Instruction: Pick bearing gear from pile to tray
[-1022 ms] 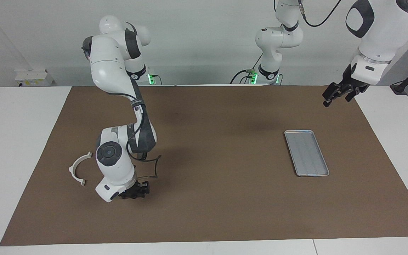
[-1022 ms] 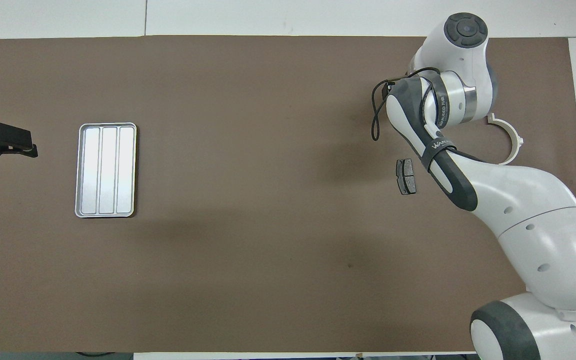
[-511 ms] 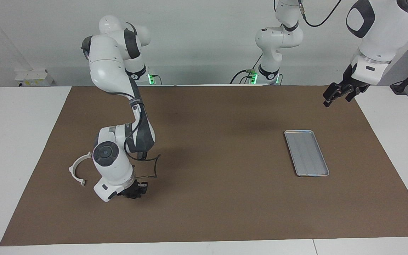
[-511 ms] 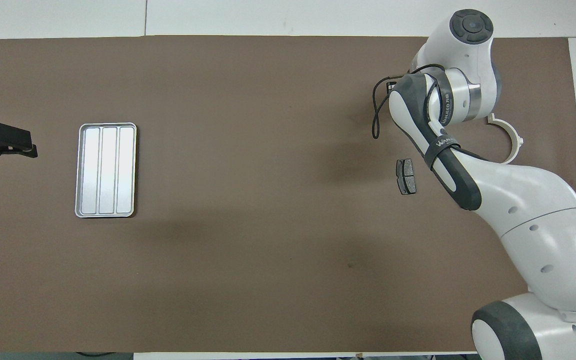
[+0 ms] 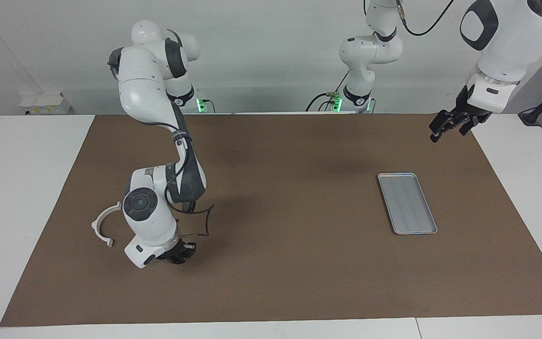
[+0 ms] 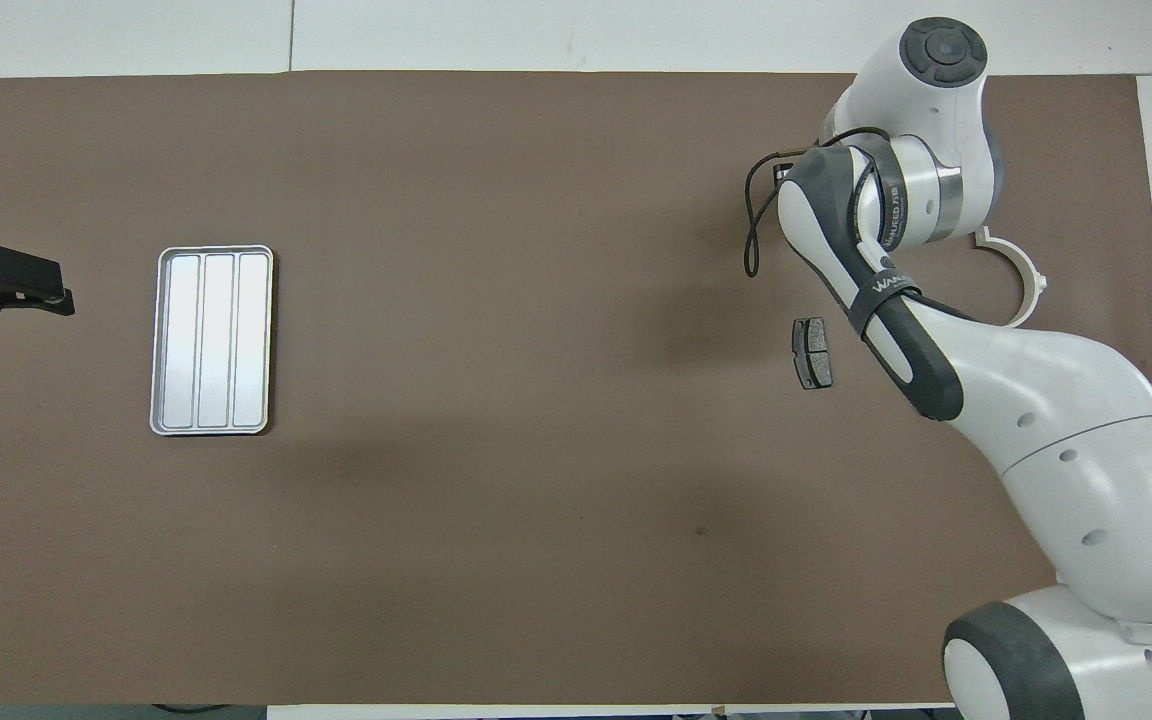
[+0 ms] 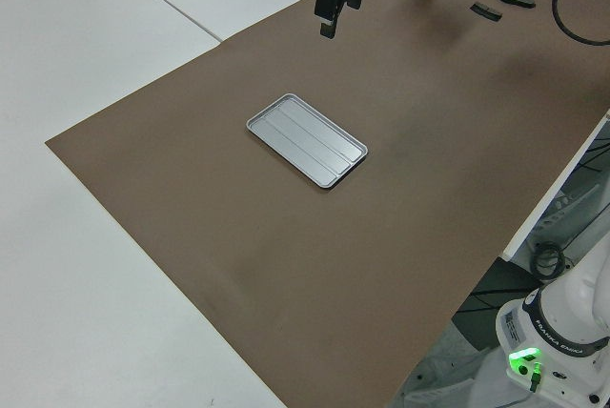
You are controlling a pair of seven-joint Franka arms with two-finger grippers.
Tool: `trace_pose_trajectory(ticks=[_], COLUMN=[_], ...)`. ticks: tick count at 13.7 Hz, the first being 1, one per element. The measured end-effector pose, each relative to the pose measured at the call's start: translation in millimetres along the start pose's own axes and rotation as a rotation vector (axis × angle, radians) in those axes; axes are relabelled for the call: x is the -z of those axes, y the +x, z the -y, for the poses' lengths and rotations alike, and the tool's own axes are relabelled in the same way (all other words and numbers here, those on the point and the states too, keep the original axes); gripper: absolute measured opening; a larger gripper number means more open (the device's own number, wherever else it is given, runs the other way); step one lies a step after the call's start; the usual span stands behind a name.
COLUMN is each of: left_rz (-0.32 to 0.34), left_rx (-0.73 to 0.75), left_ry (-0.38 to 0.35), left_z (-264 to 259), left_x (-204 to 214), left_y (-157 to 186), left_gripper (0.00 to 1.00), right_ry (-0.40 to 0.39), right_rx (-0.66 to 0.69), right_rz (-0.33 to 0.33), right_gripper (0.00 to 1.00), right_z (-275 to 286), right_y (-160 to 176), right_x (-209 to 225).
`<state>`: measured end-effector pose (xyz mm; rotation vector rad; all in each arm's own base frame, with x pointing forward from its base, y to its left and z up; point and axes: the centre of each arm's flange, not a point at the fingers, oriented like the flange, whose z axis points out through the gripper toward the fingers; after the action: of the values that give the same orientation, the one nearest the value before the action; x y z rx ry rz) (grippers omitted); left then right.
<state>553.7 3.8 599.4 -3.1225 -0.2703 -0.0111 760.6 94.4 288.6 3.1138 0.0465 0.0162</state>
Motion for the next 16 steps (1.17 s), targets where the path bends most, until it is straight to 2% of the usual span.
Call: trace_pose_trajectory(ticks=[2, 3, 5, 7, 9, 12, 14, 16], left_rz=[0.0, 0.0, 0.0, 0.0, 0.0, 0.0, 0.002, 0.004], left_rx=[0.001, 0.001, 0.0, 0.0, 0.0, 0.001, 0.001, 0.001], left_ry=[0.0, 0.0, 0.0, 0.0, 0.0, 0.0, 0.0, 0.001], left_z=[0, 0, 0, 0, 0, 0, 0, 0], left_x=[0, 0, 0, 0, 0, 0, -1, -2], left_y=[0, 0, 0, 0, 0, 0, 0, 0], left_gripper=[1.0, 1.0, 1.0, 1.0, 1.0, 1.0, 1.0, 1.0], right_ry=[-0.007, -0.009, -0.014, -0.018, 0.007, 0.063, 0.088, 0.109], right_rx=[0.0, 0.006, 0.033, 0.066, -0.005, -0.227, -0.367, -0.445], right_rz=[0.034, 0.048, 0.053, 0.054, 0.05, 0.065, 0.058, 0.056], right_gripper=[0.24, 0.24, 0.24, 0.24, 0.24, 0.24, 0.24, 0.24], right_z=[0, 4, 22, 51, 96, 193, 261, 311], right_y=[-4, -9, -27, -58, -93, -142, -170, -193], right_x=[20, 48, 124, 202, 257, 288, 288, 280])
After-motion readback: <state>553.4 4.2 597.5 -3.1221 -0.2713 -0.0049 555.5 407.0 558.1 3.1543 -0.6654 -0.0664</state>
